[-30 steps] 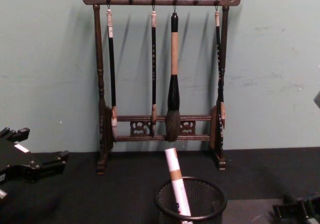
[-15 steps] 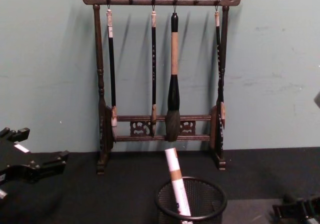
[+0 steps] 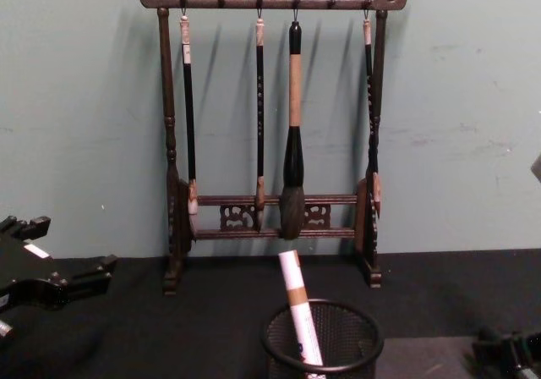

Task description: Pick up the water-based marker from the table and place it into the pen holder.

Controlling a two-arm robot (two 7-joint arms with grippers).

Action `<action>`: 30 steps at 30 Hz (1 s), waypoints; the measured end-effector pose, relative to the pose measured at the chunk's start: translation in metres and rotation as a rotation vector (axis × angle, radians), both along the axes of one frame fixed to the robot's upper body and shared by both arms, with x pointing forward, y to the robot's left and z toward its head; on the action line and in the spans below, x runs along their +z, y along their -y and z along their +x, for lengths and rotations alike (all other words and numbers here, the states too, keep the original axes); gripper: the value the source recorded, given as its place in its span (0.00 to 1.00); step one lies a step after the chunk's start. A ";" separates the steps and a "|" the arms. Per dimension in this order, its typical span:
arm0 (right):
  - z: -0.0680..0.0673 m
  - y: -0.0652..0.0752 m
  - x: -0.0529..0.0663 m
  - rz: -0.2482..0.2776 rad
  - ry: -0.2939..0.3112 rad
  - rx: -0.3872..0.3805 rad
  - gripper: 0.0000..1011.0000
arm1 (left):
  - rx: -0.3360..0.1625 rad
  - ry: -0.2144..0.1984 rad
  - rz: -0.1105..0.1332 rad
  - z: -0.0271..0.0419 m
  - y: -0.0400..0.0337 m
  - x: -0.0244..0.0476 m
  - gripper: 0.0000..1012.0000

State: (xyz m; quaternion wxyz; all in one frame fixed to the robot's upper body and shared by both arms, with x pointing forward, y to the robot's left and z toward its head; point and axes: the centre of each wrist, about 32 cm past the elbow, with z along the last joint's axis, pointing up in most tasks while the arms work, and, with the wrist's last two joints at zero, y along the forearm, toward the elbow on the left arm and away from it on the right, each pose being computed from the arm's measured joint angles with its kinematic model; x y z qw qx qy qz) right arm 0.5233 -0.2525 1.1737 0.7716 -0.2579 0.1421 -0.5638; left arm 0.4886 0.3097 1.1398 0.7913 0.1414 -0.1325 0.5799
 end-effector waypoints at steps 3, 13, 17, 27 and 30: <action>0.000 0.000 0.000 0.000 0.000 0.000 0.56 | 0.000 0.000 0.000 0.0000 0.0000 0.0000 0.99; 0.000 0.000 0.000 0.001 0.000 0.000 0.24 | 0.000 0.000 0.000 0.0000 0.0000 0.0000 0.99; 0.000 0.000 0.000 0.001 0.000 0.000 0.23 | 0.000 0.000 0.000 0.0000 0.0000 0.0000 0.99; -0.002 0.002 0.002 0.039 0.022 0.004 0.23 | 0.000 0.000 0.000 0.0000 0.0000 0.0000 0.99; -0.004 0.002 0.004 0.083 0.069 0.011 0.23 | 0.000 0.000 0.000 0.0000 0.0000 0.0000 0.99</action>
